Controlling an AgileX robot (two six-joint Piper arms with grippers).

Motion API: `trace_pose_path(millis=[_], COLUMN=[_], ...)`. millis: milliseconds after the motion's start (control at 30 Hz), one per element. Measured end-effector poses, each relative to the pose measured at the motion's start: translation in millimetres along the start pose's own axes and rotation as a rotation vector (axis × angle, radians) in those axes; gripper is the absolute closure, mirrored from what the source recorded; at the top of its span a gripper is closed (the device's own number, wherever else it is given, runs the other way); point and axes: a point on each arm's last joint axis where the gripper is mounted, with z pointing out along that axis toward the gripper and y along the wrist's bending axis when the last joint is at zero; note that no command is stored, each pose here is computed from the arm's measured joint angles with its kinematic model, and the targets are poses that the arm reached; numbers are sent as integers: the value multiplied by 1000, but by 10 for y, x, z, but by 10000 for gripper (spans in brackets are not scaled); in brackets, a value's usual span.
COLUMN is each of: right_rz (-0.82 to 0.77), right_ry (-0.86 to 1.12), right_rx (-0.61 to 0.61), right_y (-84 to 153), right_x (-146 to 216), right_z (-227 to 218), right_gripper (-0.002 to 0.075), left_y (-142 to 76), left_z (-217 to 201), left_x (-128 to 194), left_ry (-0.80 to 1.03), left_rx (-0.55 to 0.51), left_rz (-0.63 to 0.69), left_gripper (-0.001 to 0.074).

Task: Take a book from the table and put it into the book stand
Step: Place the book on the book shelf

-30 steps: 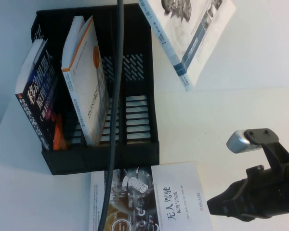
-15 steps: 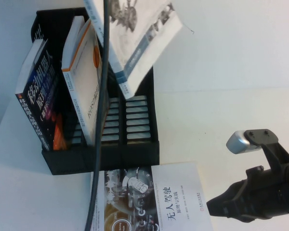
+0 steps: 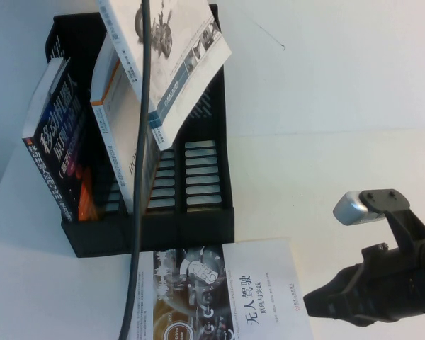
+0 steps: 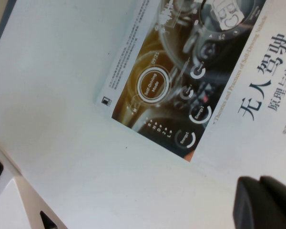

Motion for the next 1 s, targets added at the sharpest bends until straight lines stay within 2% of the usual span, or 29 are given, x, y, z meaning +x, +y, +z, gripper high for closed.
trace_pose_path(millis=[500, 800, 900, 1000], right_rz=[1, 13, 17, 23], right_ry=[-2, -4, -5, -16], right_rx=[0, -10, -46, -73], right_y=[0, 9, 41, 69], right_x=[-2, -4, -5, -15], right_z=[0, 0, -1, -7], right_gripper=[726, 726, 726, 726], left_y=[53, 142, 117, 27], left_z=[343, 492, 471, 382], left_x=[86, 174, 167, 129], left_ry=[43, 108, 105, 80], left_rx=[8, -54, -32, 49], left_rz=[-13, 36, 26, 19], left_gripper=[643, 643, 643, 643])
